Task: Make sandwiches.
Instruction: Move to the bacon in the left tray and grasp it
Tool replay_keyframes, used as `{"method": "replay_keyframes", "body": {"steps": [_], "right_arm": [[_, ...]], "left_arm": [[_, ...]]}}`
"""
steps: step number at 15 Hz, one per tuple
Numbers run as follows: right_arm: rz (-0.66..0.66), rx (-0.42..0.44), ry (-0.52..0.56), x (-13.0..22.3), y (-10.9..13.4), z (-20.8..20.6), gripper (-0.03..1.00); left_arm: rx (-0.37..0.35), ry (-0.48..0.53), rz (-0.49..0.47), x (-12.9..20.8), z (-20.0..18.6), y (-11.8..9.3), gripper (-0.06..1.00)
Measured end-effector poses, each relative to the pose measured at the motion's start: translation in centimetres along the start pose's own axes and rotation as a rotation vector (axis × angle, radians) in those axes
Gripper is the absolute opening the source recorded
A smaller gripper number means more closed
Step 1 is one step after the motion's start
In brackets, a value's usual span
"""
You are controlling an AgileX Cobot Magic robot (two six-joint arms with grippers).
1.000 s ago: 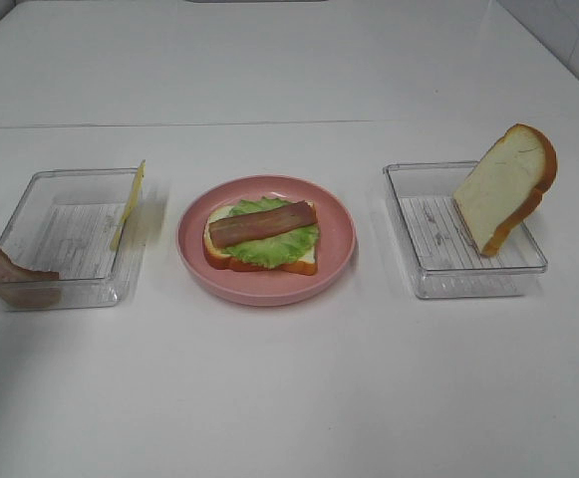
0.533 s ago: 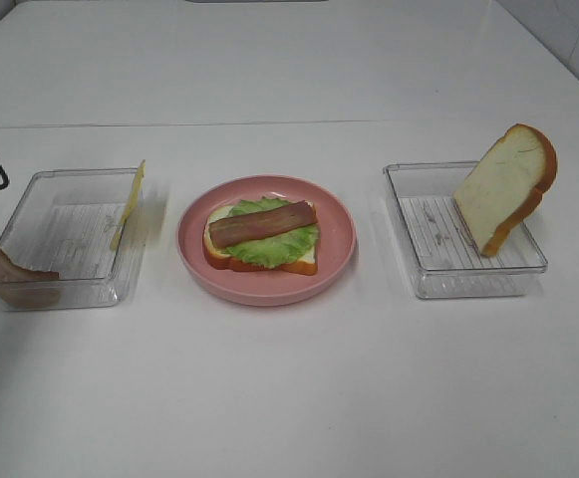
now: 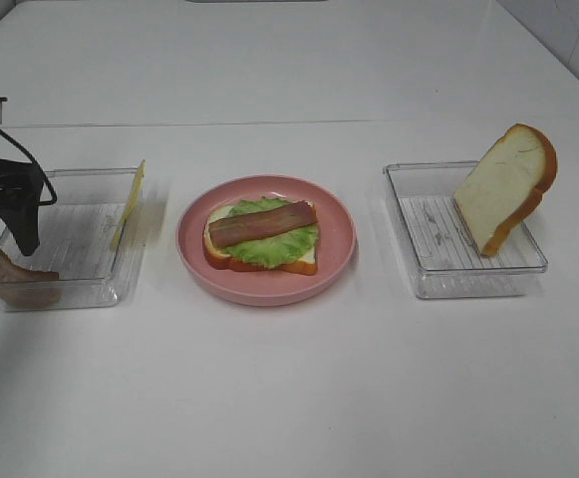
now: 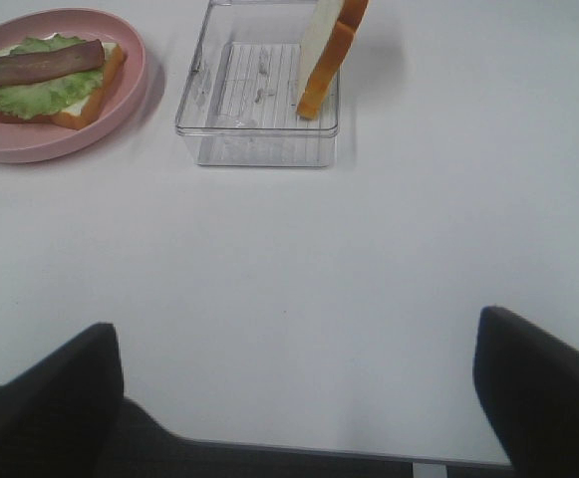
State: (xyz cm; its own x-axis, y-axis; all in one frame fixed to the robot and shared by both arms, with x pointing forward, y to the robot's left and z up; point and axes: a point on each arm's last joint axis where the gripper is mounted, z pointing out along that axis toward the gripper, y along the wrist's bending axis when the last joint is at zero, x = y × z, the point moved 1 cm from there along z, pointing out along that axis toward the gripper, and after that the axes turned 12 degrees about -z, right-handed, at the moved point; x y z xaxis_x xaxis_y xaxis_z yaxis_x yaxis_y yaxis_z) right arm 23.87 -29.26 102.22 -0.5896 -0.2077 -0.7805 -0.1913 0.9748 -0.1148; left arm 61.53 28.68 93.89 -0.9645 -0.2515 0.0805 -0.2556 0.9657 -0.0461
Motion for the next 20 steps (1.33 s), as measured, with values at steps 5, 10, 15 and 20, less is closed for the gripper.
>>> {"method": "replay_keyframes", "body": {"steps": [5, 10, 15, 20], "right_arm": [[0.001, -0.004, -0.001, -0.01, 0.04, 0.00, 0.92], [0.001, -0.004, -0.001, -0.01, 0.04, 0.00, 0.92], [0.001, -0.003, -0.002, -0.02, 0.03, 0.00, 0.92], [0.001, -0.003, -0.002, -0.02, 0.03, 0.00, 0.92]], "left_arm": [[-0.002, -0.010, 0.000, -0.19, 0.16, 0.01, 0.75], [0.001, -0.010, -0.001, -0.19, 0.16, -0.02, 0.37], [0.004, -0.009, -0.029, -0.18, 0.16, -0.06, 0.36], [0.007, -0.009, -0.030, -0.18, 0.16, -0.08, 0.06]]}}
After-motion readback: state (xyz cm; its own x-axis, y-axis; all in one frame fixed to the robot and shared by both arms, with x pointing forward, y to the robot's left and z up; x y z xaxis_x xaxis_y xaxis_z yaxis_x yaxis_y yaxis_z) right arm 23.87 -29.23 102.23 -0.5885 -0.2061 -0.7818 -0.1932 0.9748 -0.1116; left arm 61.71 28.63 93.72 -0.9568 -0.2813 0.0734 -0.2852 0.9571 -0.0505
